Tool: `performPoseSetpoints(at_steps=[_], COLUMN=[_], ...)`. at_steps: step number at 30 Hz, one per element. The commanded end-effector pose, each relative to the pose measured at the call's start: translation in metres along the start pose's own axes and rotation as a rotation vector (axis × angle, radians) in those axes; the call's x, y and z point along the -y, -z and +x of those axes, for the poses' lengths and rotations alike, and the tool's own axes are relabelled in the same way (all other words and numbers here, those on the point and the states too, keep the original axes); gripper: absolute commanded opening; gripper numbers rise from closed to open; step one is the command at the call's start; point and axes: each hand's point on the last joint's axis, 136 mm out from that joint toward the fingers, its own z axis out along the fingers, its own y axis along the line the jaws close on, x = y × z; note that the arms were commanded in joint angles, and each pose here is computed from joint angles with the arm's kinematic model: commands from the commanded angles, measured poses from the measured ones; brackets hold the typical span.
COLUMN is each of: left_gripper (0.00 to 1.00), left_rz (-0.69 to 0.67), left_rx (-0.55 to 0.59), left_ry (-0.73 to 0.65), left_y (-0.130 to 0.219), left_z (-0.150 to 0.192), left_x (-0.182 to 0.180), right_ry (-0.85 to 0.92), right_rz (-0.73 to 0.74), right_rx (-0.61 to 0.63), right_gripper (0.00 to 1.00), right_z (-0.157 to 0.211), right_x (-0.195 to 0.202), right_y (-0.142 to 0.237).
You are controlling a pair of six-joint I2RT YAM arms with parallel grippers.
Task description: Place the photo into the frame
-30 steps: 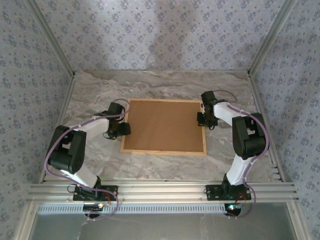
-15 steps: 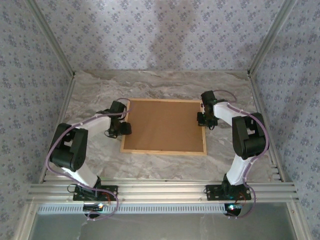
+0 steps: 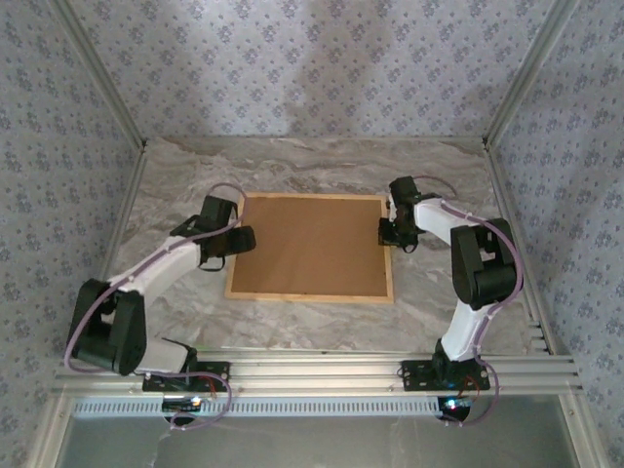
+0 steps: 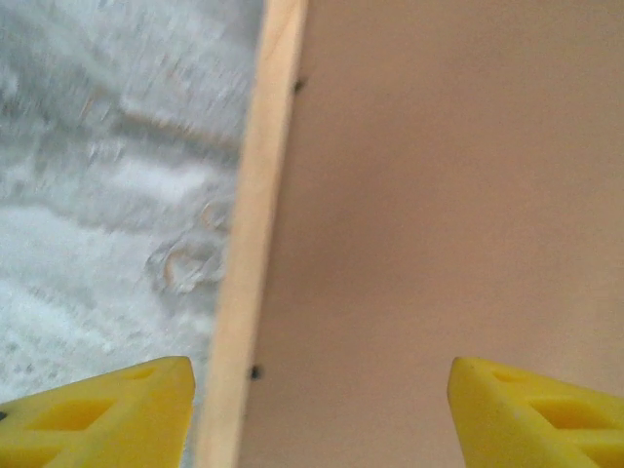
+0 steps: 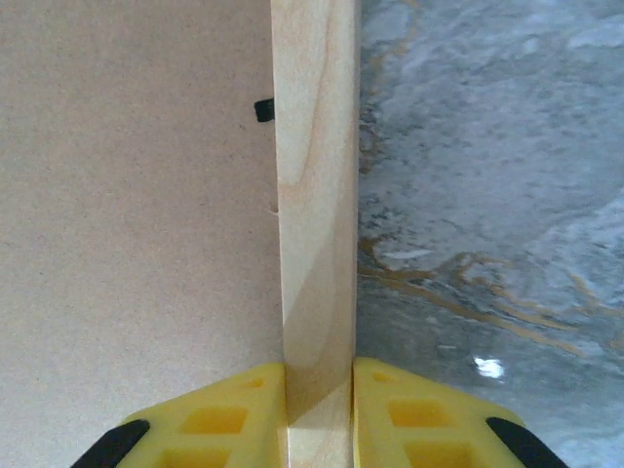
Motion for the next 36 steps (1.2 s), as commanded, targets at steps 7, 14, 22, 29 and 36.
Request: performPoseSetpoints(at_steps=[7,14,22,29,36], left_gripper=[0.70,0.71,0.67,0.58,0.40], left_rz=[0.348,0.521,0.557,0.561,0.570], left_rx=[0.072,0.063,-0.038,-0.079,-0.118], left_ry=[-0.570,-1.132,-1.365,-1.418,-1.431], left_y=[0.007,0.005,-0.022,-0.039,-0.046], left_z=[0.026,0.110,0.152,0.164,0.177], left_x=[0.123,0.179,0.186,0.184,0.176], right_ry=[0.009,0.023,-0.010,-0.015,-0.001], right_rz=[-0.259,-0.224,-0.177,-0.161,-0.155], right_rx=[0.041,0.073,0.077,0.028,0.000], right_gripper=[0.28,0.42,0.55,0.59,0.61], right_z=[-0.050,-0.053,-0.025,0.002,0.016], right_x=[-0.075,-0.063,-0.036,-0.028,-0.028], right_y=[0.004,0.033,0.040,0.032,0.033])
